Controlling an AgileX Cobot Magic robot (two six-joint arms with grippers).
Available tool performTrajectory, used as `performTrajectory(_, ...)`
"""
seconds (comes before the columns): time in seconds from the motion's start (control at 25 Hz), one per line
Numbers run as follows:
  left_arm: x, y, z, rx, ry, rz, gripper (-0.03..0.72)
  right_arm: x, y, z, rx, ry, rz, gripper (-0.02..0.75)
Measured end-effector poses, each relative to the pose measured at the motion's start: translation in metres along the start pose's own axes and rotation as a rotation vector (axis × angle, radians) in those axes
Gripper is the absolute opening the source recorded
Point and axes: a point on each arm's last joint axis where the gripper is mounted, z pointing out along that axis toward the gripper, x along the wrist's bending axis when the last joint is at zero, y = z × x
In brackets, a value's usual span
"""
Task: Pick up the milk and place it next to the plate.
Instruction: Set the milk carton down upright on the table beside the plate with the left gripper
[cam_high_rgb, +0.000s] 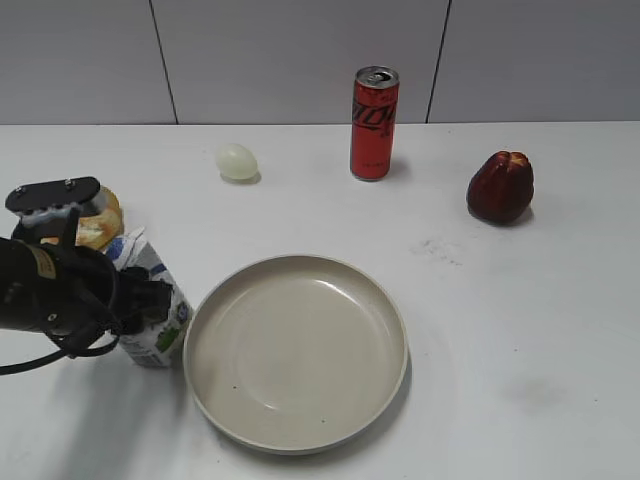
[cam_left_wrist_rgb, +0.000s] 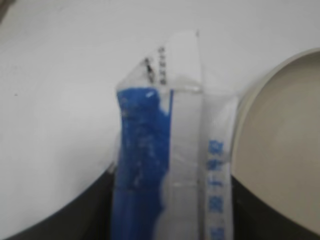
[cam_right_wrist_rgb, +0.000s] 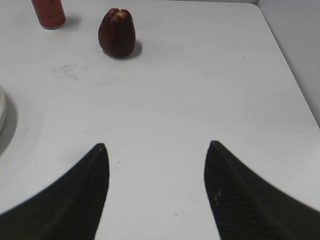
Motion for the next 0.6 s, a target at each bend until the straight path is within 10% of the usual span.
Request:
performTrajectory(0.28, 0.000, 0.000, -0.004, 0.006, -0.001, -0.018, 0.598, 0.000, 0.000, 0.000, 0.000, 0.000, 0.000, 0.458)
performTrajectory(0.6, -0.008, 0.015, -0.044, -0.128, -0.078, -0.060, 0.637, 0.000, 0.000, 0.000, 0.000, 0.000, 0.000, 0.458)
